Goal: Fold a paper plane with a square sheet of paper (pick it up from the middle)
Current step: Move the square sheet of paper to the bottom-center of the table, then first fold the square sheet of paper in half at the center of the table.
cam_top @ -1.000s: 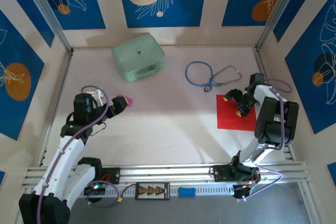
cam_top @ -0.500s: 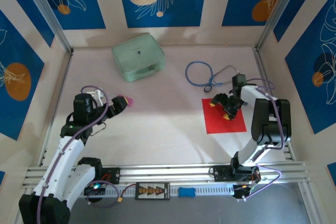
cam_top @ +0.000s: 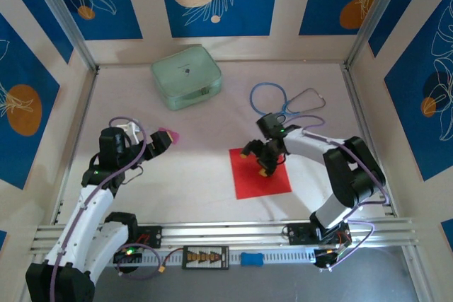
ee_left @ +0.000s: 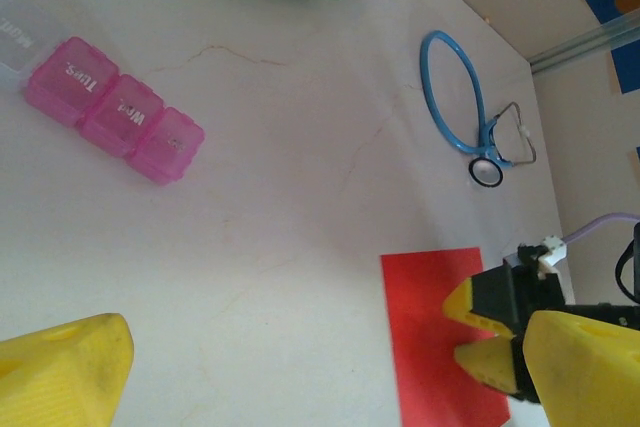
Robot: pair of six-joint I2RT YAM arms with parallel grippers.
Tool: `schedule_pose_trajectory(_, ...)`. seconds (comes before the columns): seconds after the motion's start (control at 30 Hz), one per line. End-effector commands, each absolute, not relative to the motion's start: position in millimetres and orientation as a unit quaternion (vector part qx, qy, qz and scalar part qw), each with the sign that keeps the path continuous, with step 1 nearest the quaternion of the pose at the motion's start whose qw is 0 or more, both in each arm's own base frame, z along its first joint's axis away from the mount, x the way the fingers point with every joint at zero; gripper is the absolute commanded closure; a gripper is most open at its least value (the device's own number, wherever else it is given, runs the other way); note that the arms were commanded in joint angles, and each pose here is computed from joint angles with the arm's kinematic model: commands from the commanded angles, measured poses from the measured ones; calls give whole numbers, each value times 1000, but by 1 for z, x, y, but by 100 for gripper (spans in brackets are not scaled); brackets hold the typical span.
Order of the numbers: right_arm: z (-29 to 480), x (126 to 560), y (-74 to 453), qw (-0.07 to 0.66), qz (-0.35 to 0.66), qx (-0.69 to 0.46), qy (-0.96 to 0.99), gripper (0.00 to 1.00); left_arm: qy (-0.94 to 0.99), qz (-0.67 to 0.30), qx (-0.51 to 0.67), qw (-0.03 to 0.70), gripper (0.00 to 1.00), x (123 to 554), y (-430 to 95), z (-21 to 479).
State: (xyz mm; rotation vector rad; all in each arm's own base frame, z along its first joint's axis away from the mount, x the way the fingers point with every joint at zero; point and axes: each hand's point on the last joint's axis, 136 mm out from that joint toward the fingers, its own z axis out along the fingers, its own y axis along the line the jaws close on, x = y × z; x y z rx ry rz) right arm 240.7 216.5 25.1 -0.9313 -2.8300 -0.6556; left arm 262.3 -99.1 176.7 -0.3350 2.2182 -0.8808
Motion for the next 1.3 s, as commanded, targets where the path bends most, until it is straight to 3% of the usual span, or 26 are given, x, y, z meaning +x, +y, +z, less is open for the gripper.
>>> schedule_pose_trajectory(0.0, 3, 230, 247, 68, -187, -375, -905, 17, 859, -334, -129, 365, 0, 263, -97, 176)
schedule_pose_trajectory(0.07, 4, 227, 265, 49, -170, -377, -909, 16, 861, -334, -130, 360, 0, 262, -97, 174)
schedule_pose_trajectory(0.3, 12, 239, 329, 32, -263, -375, -889, 17, 862, -343, -143, 344, 0, 260, -99, 171)
schedule_pose_trajectory(0.4, 37, 249, 337, -15, -292, -339, -894, 16, 862, -349, -143, 338, 0, 258, -101, 171)
schedule_pose_trajectory(0.77, 106, 263, 257, -225, -237, -209, -922, 1, 884, -358, -88, 289, 1, 255, -136, 157)
schedule_pose_trajectory(0.9, 101, 254, 221, -237, -213, -220, -922, 1, 900, -341, -32, 268, 1, 253, -164, 146)
schedule_pose_trajectory(1.03, 94, 246, 199, -210, -261, -256, -907, 1, 914, -336, -5, 228, 3, 253, -189, 137)
schedule_pose_trajectory(1.13, 103, 243, 185, -231, -263, -254, -901, 2, 929, -316, 6, 191, 4, 244, -193, 129)
schedule_pose_trajectory(1.27, 105, 238, 163, -260, -215, -224, -914, 3, 937, -292, 20, 193, 4, 236, -188, 121)
